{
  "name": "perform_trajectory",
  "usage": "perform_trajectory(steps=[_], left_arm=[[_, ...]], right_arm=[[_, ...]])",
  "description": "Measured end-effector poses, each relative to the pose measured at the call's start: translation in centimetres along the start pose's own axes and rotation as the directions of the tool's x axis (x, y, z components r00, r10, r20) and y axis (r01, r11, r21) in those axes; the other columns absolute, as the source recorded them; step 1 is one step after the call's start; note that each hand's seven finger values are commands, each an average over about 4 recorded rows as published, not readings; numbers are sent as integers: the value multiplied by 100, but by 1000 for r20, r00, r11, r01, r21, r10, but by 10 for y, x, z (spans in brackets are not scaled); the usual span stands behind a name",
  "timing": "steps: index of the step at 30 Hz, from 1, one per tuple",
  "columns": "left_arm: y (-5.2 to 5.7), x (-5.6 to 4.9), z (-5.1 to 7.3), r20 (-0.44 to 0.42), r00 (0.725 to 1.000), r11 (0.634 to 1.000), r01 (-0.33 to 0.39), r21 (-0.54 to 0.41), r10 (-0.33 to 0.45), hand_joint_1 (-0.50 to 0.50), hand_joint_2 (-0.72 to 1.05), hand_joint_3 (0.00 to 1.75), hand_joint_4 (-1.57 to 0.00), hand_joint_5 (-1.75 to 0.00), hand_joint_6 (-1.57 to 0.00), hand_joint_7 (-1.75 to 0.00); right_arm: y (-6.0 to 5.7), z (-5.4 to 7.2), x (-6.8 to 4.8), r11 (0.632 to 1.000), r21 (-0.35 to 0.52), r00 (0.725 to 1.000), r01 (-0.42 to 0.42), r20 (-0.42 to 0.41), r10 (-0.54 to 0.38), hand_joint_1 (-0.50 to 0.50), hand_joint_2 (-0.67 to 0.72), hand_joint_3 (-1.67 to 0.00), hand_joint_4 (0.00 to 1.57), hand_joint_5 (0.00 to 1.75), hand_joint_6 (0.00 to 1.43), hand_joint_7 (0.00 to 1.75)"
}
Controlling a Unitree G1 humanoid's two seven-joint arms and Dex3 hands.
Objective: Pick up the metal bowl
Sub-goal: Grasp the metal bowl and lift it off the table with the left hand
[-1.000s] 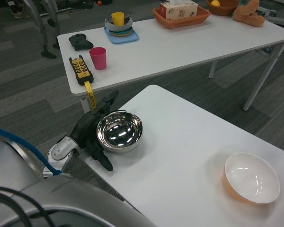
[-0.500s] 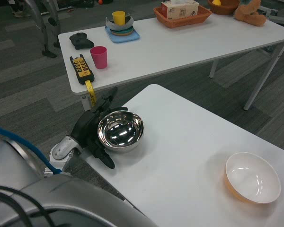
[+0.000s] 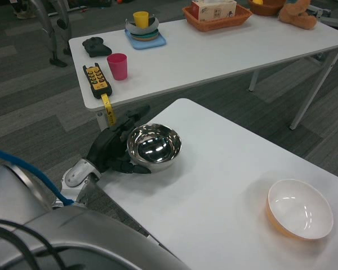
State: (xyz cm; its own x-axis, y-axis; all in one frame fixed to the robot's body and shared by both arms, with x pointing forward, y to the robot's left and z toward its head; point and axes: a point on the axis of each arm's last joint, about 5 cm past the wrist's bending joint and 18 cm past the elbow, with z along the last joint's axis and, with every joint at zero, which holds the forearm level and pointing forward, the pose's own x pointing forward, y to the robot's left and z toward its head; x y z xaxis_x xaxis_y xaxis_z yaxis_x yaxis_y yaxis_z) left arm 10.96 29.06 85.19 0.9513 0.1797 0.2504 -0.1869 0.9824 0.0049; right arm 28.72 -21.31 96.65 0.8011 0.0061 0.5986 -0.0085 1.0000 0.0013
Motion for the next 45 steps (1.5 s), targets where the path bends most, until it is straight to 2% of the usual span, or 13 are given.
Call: perform_trajectory(steps=[2,6,11,15,19,21,28,30,39,45], left_arm=[[-1,2,0,4,1000,1000,3,-2,-3,-50,94,9,-49,-113,-48,-72],[-2,7,0,15,1000,1000,27,-1,-27,-50,96,9,-59,-139,-75,-96],[-5,12,1,5,996,995,90,38,-90,-46,96,17,-64,-154,-97,-122],[-5,13,1,-13,991,990,132,42,-131,-37,96,17,-65,-157,-104,-134],[-5,14,1,-15,988,987,154,40,-153,-18,91,17,-67,-164,-110,-140],[-5,14,1,-15,988,987,156,40,-156,-12,87,17,-67,-164,-109,-141],[-7,17,3,2,986,985,167,42,-167,-1,87,17,-64,-164,-106,-147],[-9,21,6,27,983,983,178,48,-179,-1,87,17,-64,-164,-105,-147],[-24,56,33,182,950,967,247,69,-256,0,87,17,-64,-164,-105,-147],[-36,74,42,222,929,955,292,49,-296,-1,87,17,-64,-164,-105,-152]], right_arm=[[0,0,0,1000,0,1000,0,0,0,-46,69,0,0,0,0,0],[0,0,0,1000,1,1000,0,0,0,-46,66,0,0,0,0,0],[0,0,-1,1000,3,1000,1,-2,-1,-46,66,0,0,0,0,0],[1,0,-2,1000,6,1000,0,-3,0,-46,66,0,0,0,0,0],[1,0,-2,1000,10,1000,-2,-1,2,-46,66,0,0,0,0,0],[1,0,-3,1000,10,1000,-2,-2,2,-46,66,0,0,0,0,0],[2,0,-3,1000,13,1000,-2,-2,2,-46,66,0,0,0,0,0],[2,0,-3,1000,13,1000,-2,-2,2,-46,66,0,0,0,0,0],[2,-1,-3,1000,19,1000,1,-3,-1,-46,66,0,0,0,0,0],[3,-3,-7,1000,25,1000,6,-14,-6,-46,66,0,0,0,0,0]])
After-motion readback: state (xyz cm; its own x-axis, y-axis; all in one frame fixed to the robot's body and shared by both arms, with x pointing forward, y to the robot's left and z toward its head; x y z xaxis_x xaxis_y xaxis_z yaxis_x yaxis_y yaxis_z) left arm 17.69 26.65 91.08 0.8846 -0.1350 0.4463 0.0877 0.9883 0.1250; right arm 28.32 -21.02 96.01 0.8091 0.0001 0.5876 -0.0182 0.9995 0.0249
